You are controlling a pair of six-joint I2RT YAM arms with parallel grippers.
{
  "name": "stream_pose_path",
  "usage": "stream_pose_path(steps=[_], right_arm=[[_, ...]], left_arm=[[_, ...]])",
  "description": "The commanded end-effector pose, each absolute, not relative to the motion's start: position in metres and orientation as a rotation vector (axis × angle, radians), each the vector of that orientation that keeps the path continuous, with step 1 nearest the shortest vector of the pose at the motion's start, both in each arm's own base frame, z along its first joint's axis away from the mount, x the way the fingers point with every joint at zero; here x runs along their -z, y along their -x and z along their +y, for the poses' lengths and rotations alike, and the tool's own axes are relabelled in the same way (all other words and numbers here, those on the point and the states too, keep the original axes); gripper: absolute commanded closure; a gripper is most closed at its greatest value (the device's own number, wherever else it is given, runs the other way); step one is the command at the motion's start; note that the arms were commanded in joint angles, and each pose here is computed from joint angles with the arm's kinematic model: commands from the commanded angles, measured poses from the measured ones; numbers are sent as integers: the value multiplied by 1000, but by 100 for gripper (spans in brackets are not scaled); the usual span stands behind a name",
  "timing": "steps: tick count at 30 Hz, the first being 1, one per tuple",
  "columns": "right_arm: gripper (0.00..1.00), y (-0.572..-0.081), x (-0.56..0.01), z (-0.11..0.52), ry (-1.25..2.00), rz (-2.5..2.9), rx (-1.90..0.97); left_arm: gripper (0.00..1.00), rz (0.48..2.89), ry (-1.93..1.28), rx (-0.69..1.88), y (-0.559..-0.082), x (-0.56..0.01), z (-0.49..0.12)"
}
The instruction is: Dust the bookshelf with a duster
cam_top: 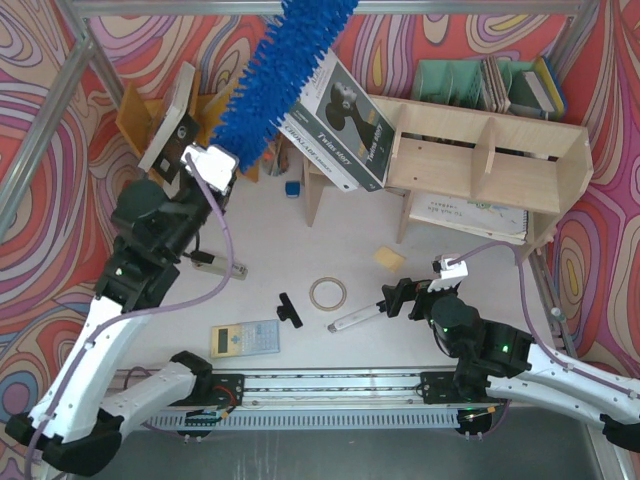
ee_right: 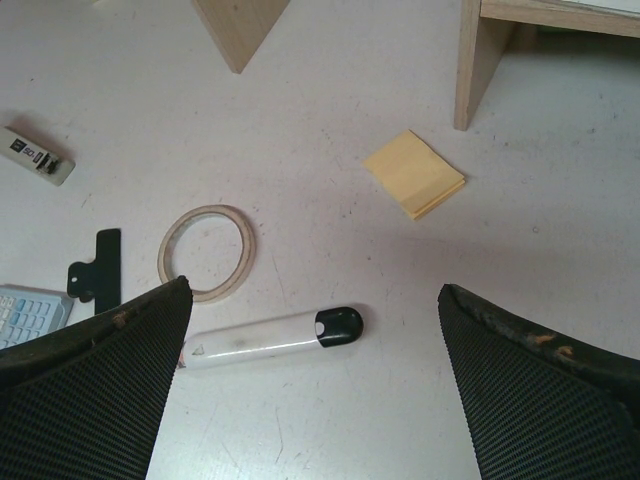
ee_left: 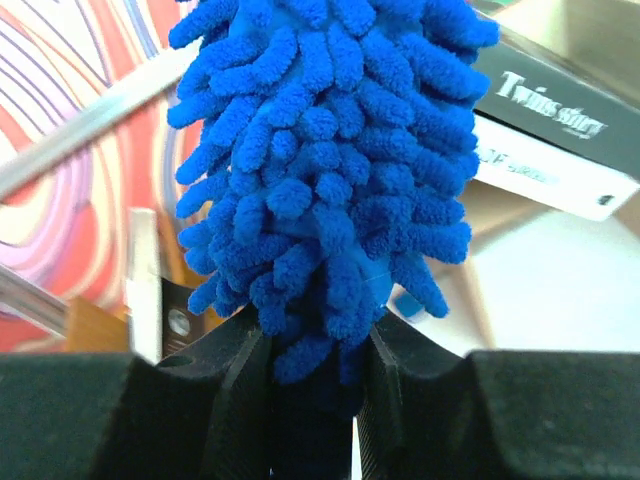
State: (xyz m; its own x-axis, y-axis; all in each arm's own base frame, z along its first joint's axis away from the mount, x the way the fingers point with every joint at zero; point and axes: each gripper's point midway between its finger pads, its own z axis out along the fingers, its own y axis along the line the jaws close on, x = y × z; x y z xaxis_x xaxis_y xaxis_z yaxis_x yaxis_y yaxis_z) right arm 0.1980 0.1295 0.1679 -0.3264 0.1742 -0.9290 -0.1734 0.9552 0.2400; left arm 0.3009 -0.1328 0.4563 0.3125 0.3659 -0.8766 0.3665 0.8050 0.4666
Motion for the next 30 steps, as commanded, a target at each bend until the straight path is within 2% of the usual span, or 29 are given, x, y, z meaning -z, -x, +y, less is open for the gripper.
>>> stream_pose_path(steps=[1, 11, 19, 30], right_arm=[[2, -200, -174, 126, -36, 1853, -345], [1, -201, -173, 127, -31, 1859, -335], [2, -201, -174, 126, -35, 1855, -340], [1, -198, -178, 122, -53, 1832, -365]], left_arm=[[100, 1482, -449, 93, -277, -436, -124], [100, 1684, -308, 206, -219, -403, -175], [100, 1667, -376, 13, -176, -401, -250], [100, 1879, -353, 104, -158, -361, -329]])
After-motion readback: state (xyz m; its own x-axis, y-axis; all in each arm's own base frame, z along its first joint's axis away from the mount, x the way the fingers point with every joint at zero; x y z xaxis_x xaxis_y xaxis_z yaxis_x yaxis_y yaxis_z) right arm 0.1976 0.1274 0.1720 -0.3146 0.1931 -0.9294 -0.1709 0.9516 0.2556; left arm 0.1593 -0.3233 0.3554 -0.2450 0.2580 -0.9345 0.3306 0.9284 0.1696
